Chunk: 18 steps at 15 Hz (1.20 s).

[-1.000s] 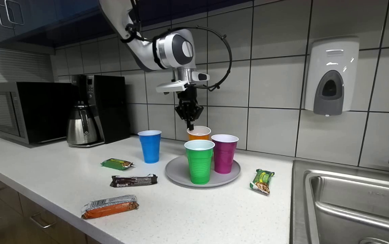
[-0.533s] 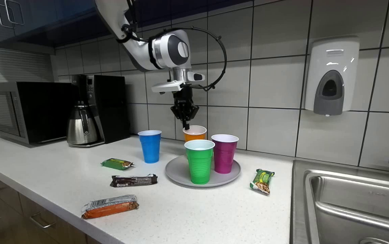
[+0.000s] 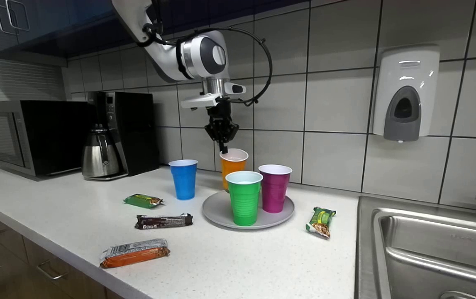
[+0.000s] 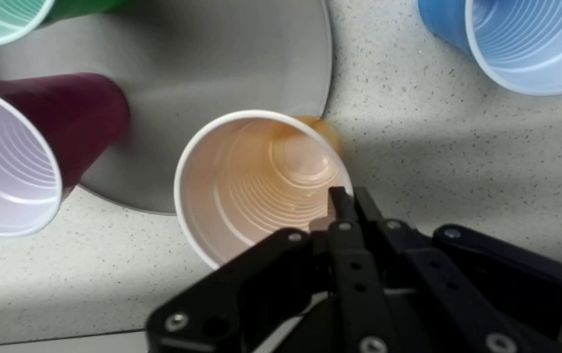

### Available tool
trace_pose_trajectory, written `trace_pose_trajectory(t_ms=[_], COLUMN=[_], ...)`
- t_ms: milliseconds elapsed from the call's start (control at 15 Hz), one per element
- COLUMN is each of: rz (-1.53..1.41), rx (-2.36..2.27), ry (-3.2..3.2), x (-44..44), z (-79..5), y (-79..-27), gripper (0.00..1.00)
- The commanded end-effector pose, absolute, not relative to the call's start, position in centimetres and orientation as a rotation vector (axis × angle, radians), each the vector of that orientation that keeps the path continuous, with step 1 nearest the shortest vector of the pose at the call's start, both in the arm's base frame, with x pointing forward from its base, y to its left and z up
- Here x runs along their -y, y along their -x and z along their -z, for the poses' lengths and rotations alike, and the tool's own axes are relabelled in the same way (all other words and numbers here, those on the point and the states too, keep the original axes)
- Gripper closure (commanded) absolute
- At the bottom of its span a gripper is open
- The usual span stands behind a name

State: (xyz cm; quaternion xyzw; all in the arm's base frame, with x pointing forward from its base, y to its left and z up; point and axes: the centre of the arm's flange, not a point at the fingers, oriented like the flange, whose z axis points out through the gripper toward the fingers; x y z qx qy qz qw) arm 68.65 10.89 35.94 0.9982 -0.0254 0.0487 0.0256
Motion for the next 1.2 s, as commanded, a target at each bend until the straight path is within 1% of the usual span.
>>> trace_pose_trajectory(t_ms=[0, 1133], rz=[-0.179, -0.15], rx=[0.077, -0.059], ry=[-3.066, -3.078], x=[-11.7, -16.4], z=[-37.1, -35.8], y=[-67.4, -67.8], gripper=[0.99, 0.99])
